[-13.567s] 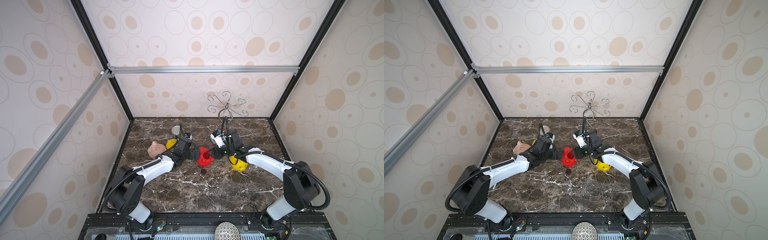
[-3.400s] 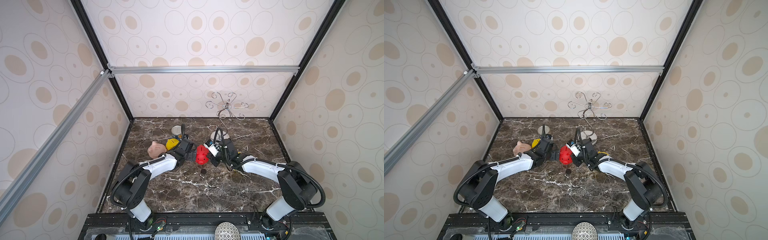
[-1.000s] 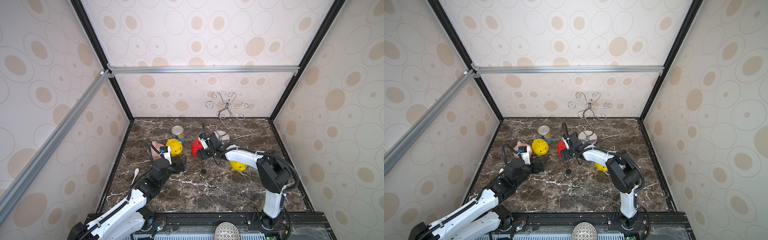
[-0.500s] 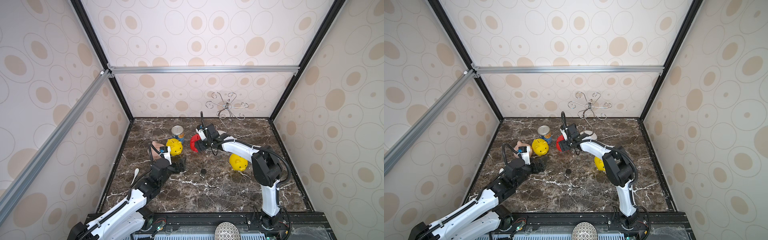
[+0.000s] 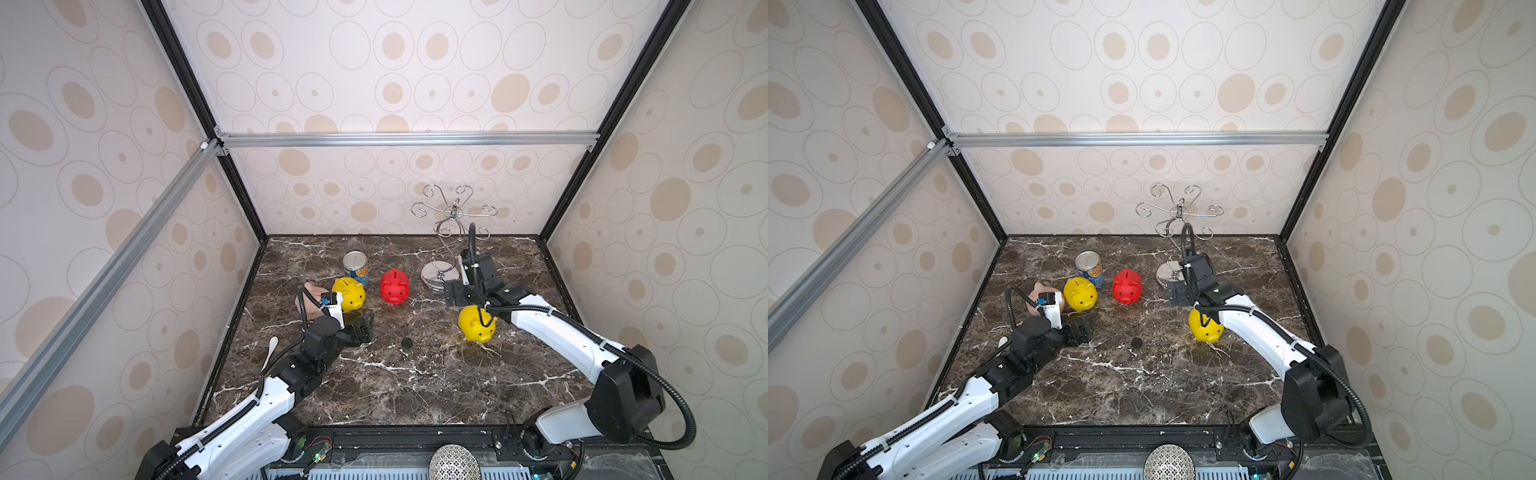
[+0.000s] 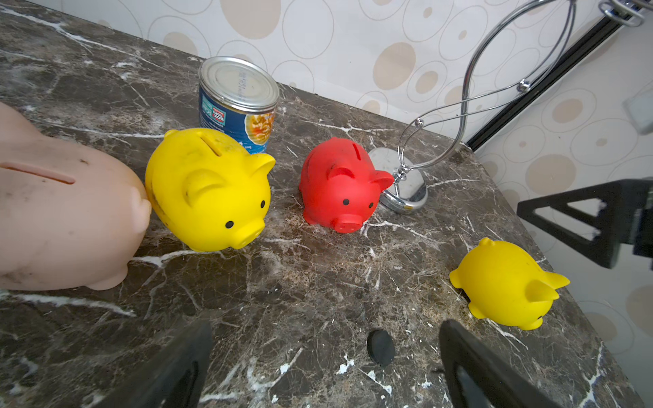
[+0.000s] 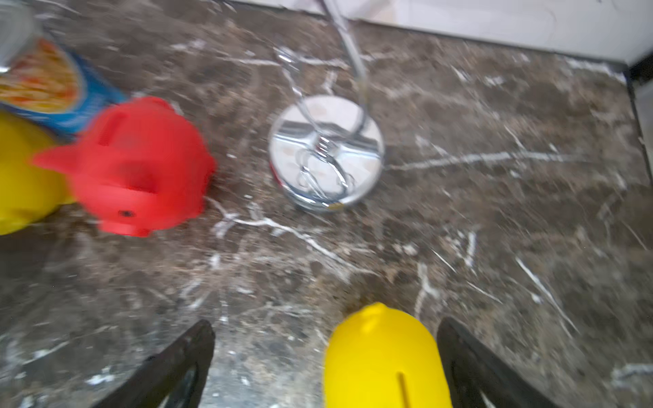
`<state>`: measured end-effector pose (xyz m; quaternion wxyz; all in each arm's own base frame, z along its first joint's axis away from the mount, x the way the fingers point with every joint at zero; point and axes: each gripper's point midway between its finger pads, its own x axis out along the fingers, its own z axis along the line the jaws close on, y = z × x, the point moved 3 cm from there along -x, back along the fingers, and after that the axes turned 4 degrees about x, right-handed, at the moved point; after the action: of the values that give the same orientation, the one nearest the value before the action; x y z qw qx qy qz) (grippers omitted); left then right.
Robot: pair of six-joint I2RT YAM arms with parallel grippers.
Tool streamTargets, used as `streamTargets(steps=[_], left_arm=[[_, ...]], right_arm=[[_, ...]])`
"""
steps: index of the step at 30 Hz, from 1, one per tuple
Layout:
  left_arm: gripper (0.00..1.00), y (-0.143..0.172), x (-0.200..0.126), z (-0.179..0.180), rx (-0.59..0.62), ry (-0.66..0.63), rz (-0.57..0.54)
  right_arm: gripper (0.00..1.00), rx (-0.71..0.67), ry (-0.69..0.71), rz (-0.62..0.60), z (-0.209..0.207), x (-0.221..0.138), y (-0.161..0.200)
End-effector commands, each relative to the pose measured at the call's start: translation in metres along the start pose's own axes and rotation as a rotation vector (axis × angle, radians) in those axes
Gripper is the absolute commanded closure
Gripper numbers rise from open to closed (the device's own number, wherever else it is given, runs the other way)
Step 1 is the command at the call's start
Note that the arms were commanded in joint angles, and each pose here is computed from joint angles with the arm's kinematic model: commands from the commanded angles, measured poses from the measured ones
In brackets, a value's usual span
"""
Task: Open piggy banks
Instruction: Move the piggy bank to the center of the board.
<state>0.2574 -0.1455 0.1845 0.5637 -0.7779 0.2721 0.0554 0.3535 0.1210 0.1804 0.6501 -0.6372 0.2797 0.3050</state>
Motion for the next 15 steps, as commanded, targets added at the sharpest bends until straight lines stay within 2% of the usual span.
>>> streamTargets(steps=[1, 4, 7, 15], left_arm=[[0.0, -0.012, 0.002, -0.009, -0.012, 0.031, -0.026], [0.0, -0.013, 0.003, -0.011, -0.008, 0.036, -0.021], [0.0, -0.014, 0.002, -0.011, -0.009, 0.036, -0.024], [0.0, -0.01, 0.006, -0.014, -0.02, 0.052, -0.006]], right_arm=[[0.01, 0.051, -0.004, 0.119, -0.015, 0.012, 0.03], [0.01, 0.126, -0.07, 0.186, -0.024, 0.024, 0.044], [0.01, 0.132, -0.096, 0.236, -0.023, 0.028, 0.056], [0.01, 0.224, -0.108, 0.268, -0.023, 0.029, 0.084]])
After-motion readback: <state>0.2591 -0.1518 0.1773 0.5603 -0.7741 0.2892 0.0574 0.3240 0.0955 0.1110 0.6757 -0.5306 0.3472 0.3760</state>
